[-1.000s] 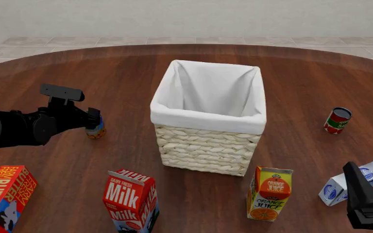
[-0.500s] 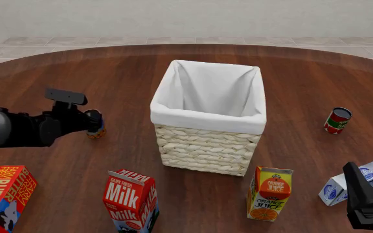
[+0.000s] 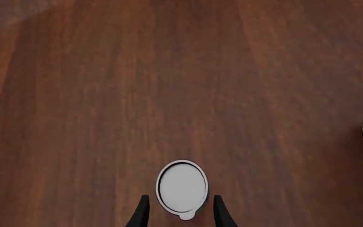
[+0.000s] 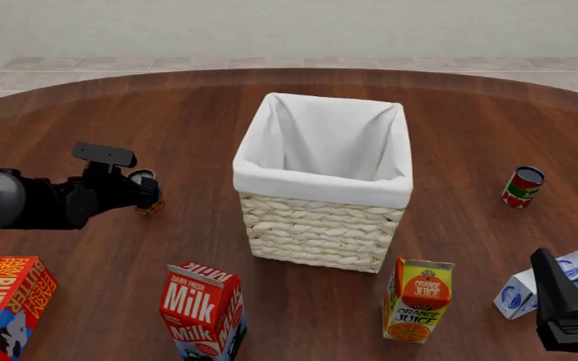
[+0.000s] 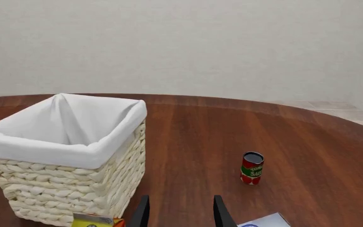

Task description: Pick up the alphabet soup and the tomato sauce, and put them in the basket.

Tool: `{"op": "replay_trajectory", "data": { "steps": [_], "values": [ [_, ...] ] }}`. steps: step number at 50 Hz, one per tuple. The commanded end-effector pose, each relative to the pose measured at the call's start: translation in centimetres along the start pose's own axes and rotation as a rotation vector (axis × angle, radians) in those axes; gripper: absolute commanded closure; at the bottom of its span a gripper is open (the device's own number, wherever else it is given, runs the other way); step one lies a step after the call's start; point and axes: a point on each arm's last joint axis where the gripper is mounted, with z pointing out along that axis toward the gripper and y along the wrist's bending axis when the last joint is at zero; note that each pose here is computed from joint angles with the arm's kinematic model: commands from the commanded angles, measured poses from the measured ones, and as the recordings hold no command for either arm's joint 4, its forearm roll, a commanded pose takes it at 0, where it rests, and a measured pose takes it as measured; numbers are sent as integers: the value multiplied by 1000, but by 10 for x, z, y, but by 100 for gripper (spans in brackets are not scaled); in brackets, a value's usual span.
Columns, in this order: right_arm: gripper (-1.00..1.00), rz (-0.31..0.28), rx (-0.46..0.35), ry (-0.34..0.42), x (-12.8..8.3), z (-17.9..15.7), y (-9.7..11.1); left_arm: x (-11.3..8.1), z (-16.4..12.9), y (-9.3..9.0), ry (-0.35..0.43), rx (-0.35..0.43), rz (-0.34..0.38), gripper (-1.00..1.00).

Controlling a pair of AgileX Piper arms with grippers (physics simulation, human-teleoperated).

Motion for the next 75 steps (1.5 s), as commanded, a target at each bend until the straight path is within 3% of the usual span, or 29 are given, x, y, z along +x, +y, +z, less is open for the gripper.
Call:
{"op": "replay_trajectory", "data": {
  "steps": [1,47,55,56,75],
  "values": [
    [-100,1,0,-1,0,-1,0,3,6,1,9,-2,-1,-100],
    [-100,-3,-1,1,1,-2,0,17,30,-1,37,2,-9,-100],
    [-100,-3,-1,1,0,0,0,12,26,-3,14,5,-6,-100],
    [-100,-3,-1,2,0,0,0,11,25,-2,10,3,-10,100],
    [-100,-4,0,1,0,1,0,2,18,-1,-22,-1,-9,100]
  ]
}}
